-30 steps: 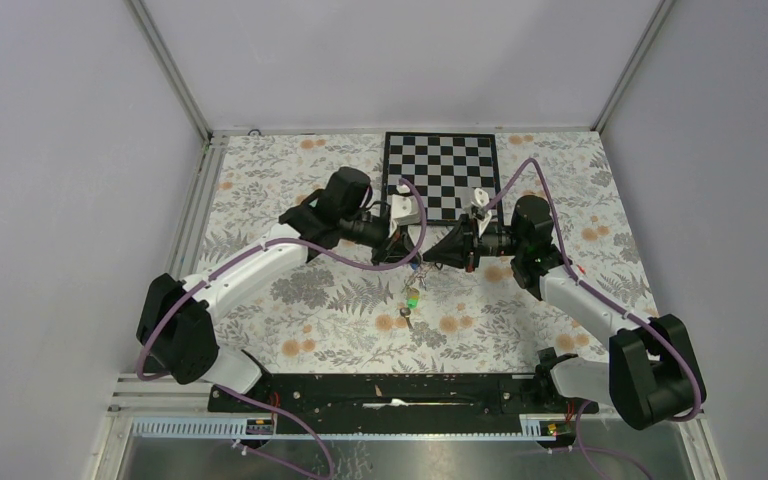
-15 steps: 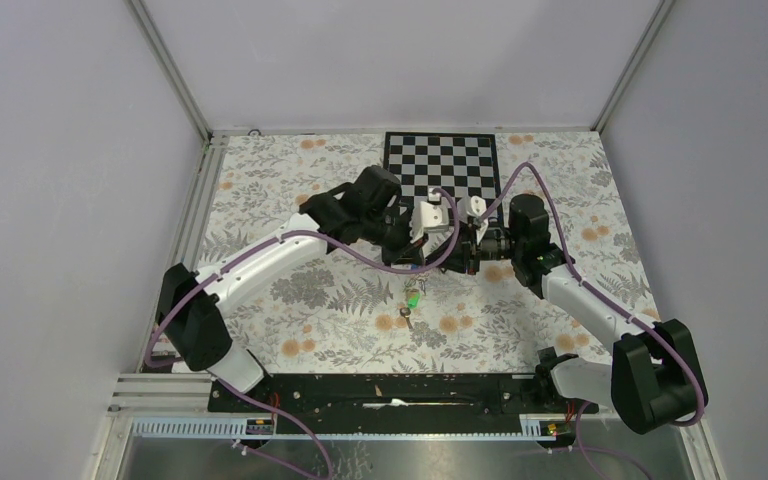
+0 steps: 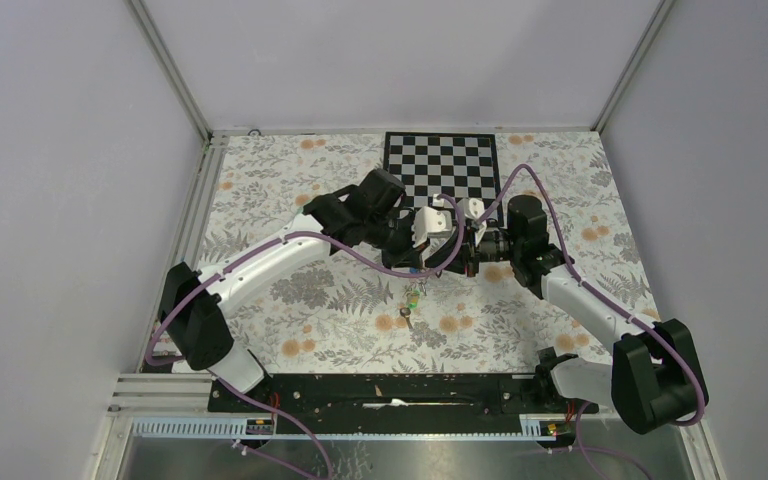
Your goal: Put the keys on the keyring
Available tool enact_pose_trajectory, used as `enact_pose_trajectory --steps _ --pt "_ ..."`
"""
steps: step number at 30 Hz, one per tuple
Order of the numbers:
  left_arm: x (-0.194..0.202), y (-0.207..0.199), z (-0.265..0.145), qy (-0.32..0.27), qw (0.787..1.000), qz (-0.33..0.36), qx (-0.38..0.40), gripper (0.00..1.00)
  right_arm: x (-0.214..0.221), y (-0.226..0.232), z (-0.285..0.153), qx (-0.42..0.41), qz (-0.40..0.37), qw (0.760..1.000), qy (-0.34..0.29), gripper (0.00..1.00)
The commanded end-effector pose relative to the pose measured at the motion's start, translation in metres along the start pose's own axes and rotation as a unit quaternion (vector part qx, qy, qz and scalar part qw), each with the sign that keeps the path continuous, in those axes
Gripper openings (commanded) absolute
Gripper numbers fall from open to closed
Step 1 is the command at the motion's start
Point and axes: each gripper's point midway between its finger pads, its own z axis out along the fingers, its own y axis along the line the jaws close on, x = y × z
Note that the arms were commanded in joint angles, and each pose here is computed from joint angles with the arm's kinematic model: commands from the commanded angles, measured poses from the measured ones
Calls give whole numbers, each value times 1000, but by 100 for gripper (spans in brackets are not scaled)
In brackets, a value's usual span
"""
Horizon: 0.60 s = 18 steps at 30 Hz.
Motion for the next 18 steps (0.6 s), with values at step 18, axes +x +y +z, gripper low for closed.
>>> enact_pose_trajectory --steps 18 --pt "-34 3 -9 -45 999 22 -2 0 -7 5 8 -13 -19 1000 -6 13"
